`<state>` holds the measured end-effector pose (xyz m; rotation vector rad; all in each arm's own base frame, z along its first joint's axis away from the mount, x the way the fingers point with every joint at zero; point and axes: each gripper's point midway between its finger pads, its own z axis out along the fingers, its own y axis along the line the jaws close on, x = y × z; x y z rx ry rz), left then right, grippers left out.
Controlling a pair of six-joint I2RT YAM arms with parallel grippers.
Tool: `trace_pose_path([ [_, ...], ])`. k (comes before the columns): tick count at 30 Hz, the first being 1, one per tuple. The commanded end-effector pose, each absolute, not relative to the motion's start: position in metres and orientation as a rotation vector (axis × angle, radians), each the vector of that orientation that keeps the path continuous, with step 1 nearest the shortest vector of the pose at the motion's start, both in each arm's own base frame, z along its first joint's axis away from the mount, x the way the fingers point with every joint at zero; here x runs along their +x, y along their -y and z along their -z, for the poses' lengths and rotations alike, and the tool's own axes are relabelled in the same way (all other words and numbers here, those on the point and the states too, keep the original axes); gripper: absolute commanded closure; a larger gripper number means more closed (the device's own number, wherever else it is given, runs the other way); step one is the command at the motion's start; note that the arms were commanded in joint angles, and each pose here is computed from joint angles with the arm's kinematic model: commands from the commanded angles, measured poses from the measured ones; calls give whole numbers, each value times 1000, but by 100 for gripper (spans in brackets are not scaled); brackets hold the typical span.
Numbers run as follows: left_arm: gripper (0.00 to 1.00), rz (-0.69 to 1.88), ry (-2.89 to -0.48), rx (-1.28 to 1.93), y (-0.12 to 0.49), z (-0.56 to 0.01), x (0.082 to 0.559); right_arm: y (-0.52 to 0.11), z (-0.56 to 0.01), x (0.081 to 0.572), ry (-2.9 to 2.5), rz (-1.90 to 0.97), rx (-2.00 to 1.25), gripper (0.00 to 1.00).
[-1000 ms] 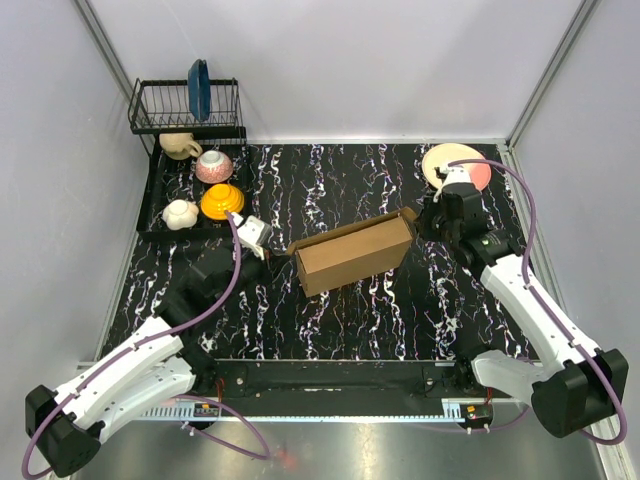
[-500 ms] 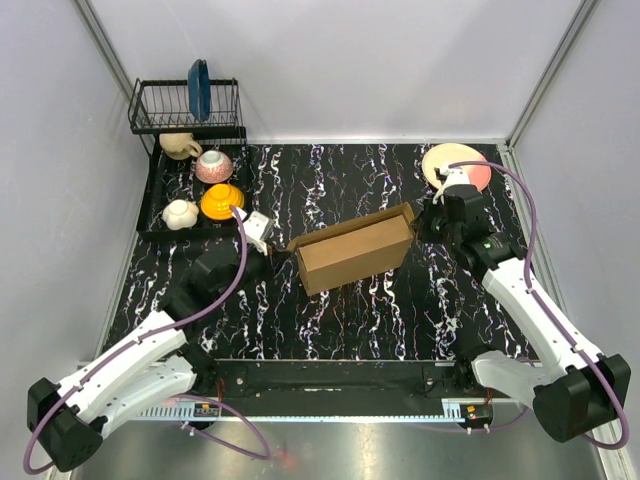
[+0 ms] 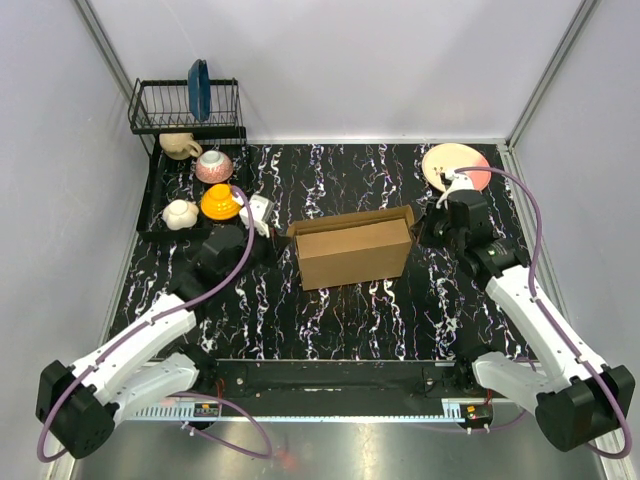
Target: Fold the paper box
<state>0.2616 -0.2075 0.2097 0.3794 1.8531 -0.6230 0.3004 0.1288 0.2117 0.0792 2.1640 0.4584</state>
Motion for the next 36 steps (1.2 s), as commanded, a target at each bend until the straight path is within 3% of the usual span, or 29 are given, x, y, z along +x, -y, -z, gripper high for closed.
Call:
trace_pose_path([
  [1, 100, 666, -1797, 324, 219, -241, 276, -138, -214, 290, -2168, -547, 95, 100],
  [19, 100, 597, -1807, 336, 229, -224, 312, -137, -216, 276, -2166, -552, 101, 99],
  [27, 100, 585, -1805, 340, 225, -225, 310, -120, -232, 277, -2133, -452, 132, 67],
  [36, 100, 578, -1809, 350, 225, -224, 310, -105, -254, 282, -2081, -363, 131, 56],
])
